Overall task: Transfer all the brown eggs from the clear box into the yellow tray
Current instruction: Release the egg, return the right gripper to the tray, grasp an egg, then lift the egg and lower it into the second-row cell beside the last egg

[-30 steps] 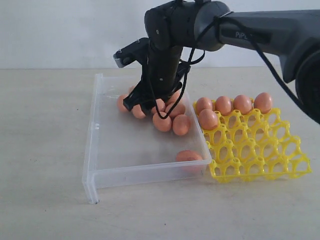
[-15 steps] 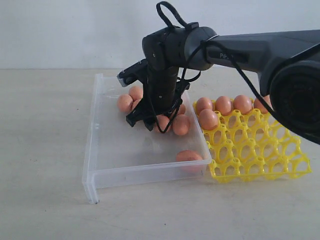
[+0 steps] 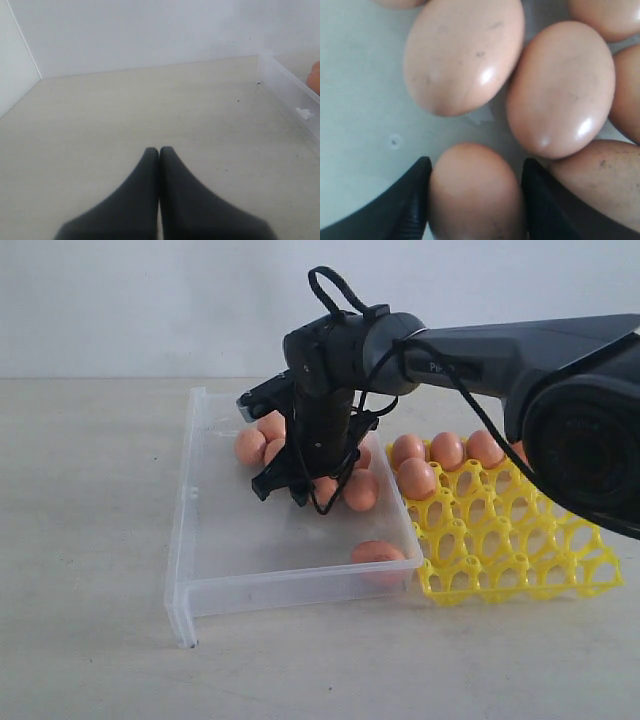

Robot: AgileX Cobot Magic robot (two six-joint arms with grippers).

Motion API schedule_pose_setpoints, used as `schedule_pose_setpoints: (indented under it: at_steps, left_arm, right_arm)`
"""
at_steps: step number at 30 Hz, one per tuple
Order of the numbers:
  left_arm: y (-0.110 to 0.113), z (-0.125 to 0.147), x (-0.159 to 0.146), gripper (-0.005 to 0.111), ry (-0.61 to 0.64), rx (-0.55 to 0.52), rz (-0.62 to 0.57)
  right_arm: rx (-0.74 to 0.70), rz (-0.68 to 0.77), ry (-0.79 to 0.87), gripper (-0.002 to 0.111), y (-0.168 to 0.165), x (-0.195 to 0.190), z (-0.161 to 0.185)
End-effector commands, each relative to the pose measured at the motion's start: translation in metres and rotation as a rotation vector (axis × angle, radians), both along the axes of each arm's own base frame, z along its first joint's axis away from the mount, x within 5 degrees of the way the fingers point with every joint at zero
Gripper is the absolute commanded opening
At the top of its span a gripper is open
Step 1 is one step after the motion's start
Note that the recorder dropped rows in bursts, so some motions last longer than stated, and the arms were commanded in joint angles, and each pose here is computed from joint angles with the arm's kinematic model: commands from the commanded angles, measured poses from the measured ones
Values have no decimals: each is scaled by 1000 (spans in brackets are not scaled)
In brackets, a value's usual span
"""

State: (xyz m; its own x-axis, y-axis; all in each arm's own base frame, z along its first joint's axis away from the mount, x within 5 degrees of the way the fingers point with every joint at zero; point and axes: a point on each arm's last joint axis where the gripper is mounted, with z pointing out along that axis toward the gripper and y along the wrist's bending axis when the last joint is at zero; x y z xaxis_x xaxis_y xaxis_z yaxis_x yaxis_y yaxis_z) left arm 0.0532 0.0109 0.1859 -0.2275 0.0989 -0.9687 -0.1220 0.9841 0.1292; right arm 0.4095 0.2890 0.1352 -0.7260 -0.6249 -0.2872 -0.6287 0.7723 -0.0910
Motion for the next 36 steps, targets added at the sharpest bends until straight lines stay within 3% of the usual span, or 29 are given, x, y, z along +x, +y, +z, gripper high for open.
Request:
schedule_pose_setpoints:
  at_steps: [1,6,9,12,16,19,24,30,36]
  left_arm:
    - [0,0,0,-4,4,-2,-3]
    - [0,0,0,-4,4,-2,-3]
    - [0,0,0,-4,4,-2,-3]
    - [0,0,0,-4,4,-2,-3]
    - [0,0,0,-4,2,-2,-3]
    - [0,0,0,-4,-1,-2,-4]
    - [0,0,0,-4,-1,-2,-4]
    - [0,0,0,-4,-1,-2,-4]
    - [0,0,0,-4,-1,-2,-4]
  right_arm:
    - [70,26,-6,1,3,-4,26]
    - [331,33,-117,1,12,-14,72]
    - [491,48,-256,1,-1,-38,96]
    - [548,-17,-589,1,-42,-68,111]
    - [525,-283,-1055,0,-125,-112,119]
    - [579,-362,-1207,0,-171,-122,122]
    - [912,-410,-1005,0,-229,-79,108]
    - [1245,-109,-626,0,-273,-35,95]
    - [1202,-23,-518,0,-273,-40,79]
